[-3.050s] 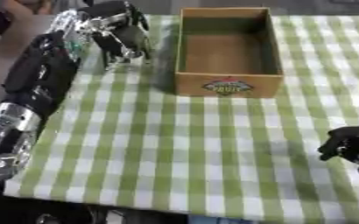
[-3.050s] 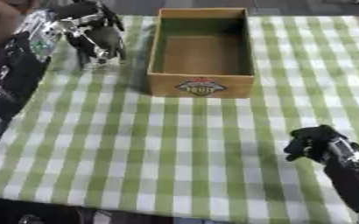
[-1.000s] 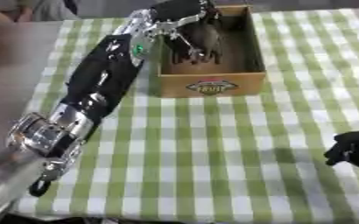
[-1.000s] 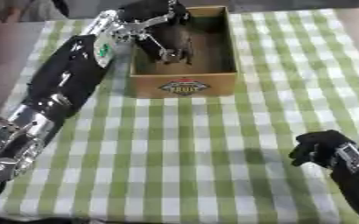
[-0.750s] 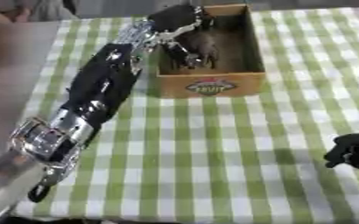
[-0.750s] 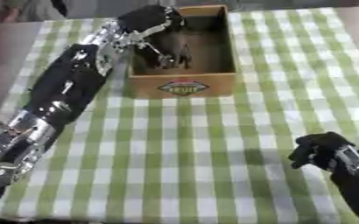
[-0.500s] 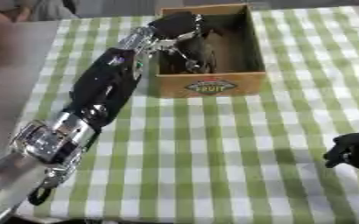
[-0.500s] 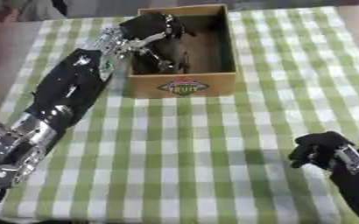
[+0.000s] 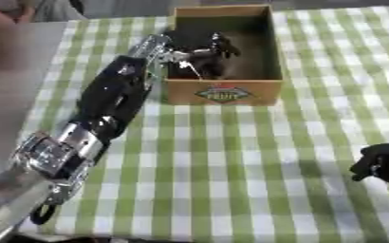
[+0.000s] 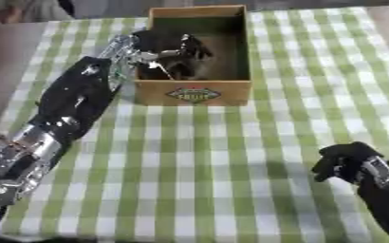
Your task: Pick up objects on the table and place them in the box.
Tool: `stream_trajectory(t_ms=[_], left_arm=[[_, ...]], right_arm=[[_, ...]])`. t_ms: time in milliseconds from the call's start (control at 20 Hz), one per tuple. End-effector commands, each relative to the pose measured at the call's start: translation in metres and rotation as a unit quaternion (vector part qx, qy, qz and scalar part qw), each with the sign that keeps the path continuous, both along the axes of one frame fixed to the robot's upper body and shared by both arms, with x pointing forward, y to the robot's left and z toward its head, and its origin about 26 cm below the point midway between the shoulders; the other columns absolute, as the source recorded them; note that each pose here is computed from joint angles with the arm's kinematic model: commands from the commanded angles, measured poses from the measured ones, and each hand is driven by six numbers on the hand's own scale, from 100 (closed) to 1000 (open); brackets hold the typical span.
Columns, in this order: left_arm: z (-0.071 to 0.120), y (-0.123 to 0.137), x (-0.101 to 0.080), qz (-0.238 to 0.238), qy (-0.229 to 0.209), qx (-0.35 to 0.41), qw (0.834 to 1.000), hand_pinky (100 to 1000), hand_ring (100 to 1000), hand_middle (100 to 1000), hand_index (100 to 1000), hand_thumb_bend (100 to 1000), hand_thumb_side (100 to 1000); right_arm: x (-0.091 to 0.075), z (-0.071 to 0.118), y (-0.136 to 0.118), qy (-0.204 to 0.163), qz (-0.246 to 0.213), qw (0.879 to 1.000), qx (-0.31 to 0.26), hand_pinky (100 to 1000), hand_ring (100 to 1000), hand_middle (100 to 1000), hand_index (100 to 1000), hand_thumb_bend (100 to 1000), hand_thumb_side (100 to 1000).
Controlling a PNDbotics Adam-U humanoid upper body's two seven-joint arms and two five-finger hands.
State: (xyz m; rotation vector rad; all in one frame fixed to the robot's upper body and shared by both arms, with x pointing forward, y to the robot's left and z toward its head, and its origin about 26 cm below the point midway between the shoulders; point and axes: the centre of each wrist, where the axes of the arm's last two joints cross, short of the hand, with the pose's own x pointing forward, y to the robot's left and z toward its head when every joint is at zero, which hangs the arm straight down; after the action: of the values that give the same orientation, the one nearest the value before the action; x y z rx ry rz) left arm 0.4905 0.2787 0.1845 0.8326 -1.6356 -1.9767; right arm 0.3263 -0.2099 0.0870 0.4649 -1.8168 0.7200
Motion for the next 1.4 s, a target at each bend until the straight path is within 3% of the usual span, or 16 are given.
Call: stream_trajectory(t_ms=[50,100,200,250,450,650,800,1100,1400], left_arm=[[0.022,0.005,0.0,0.0,-0.011,0.004,1.0,812,856,869,950,618,476],[0.025,0.005,-0.001,-0.001,-0.011,0.004,1.0,813,857,870,951,625,477],[0.032,0.007,-0.002,-0.006,-0.014,0.005,1.0,825,867,886,966,706,483],[0.038,0.008,-0.002,-0.009,-0.019,0.008,1.0,838,877,901,984,792,472],[0.061,0.013,-0.007,-0.019,-0.049,0.01,0.999,853,886,911,1000,919,437],[0.078,0.019,-0.013,-0.026,-0.081,0.003,0.996,858,888,915,1000,964,430],[0.085,0.024,-0.017,-0.029,-0.095,-0.008,0.995,854,882,910,1000,953,430],[0.097,0.03,-0.028,-0.046,-0.114,-0.074,0.99,828,848,881,970,848,409],[0.108,0.037,-0.049,-0.066,-0.115,-0.178,0.975,792,796,832,914,680,393]], right_arm=[[0.0,0.006,-0.001,-0.013,0.001,1.0,-0.002,563,611,544,701,100,927],[0.0,0.006,-0.001,-0.013,0.0,1.0,-0.001,563,611,544,701,100,927],[0.0,0.006,-0.002,-0.012,-0.001,1.0,-0.001,563,611,544,701,100,926],[0.0,0.005,-0.002,-0.012,-0.001,1.0,-0.001,563,611,544,701,100,926],[0.0,0.004,-0.004,-0.009,-0.004,1.0,-0.001,562,611,544,701,100,926],[-0.001,0.002,-0.005,-0.006,-0.007,1.0,0.0,562,611,544,701,100,923],[-0.001,0.001,-0.006,-0.005,-0.01,1.0,0.001,562,611,543,701,100,922],[-0.002,0.001,-0.008,-0.004,-0.014,1.0,0.003,560,611,543,701,100,919],[-0.002,-0.001,-0.01,-0.002,-0.019,1.0,0.004,559,611,543,701,100,922]])
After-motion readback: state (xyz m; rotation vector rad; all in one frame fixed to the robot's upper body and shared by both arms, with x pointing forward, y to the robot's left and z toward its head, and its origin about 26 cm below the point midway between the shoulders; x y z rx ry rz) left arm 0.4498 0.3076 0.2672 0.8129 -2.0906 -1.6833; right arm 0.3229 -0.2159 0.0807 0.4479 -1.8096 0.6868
